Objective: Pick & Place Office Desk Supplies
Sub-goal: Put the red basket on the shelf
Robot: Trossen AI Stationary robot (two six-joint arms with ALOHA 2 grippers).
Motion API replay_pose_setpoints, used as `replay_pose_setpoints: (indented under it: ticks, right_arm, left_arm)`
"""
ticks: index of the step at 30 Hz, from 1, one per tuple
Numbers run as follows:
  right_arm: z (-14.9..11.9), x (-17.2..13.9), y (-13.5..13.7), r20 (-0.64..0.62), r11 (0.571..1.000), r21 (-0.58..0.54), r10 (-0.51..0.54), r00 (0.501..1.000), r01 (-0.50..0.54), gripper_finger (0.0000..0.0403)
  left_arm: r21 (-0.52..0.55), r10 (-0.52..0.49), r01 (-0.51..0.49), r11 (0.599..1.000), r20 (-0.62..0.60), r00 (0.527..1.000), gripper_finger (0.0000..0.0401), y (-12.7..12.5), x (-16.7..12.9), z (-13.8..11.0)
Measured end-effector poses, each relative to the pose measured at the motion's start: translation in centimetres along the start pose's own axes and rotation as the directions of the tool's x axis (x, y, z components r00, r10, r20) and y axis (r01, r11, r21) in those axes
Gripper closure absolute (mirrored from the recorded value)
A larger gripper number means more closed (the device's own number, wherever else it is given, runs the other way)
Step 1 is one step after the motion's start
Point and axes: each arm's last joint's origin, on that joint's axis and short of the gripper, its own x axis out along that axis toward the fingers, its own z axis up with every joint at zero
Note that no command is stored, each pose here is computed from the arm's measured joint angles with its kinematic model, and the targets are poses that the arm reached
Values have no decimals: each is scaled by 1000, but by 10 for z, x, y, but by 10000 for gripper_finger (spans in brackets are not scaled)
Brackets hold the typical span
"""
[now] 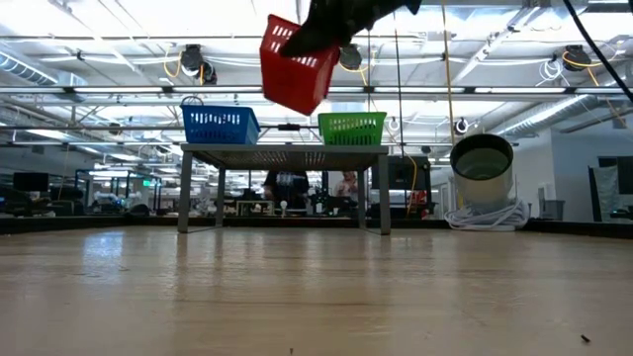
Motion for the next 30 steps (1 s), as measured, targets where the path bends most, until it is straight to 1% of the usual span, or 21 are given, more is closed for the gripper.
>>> replay_pose_setpoints:
  ticks: [2,4,7,10,16,20,30]
  right_arm:
    - [-1,6,-7,23,1000,4,-12,1000,12,403]
    - [-1,6,-13,30,1000,18,-25,999,24,403]
    - [-2,5,-20,35,999,33,-42,999,40,403]
    - [-2,1,-27,43,997,46,-59,997,57,403]
    - [-2,-1,-35,63,996,51,-80,995,77,403]
    - [-3,5,-35,77,999,44,-33,996,29,403]
    - [-3,8,-36,85,998,43,-39,996,35,403]
  left_arm:
    - [6,1,-1,1000,62,998,231,-1,1,-13]
    - [5,31,-32,999,106,994,231,0,2,-23]
    - [4,72,-73,997,110,991,231,2,6,-36]
    - [-6,93,-93,996,102,990,231,2,15,-42]
    - [-2,93,-94,996,137,986,231,1,35,-45]
    - [1,92,-93,996,136,986,231,0,43,-44]
    - [11,92,-94,996,129,987,231,0,44,-44]
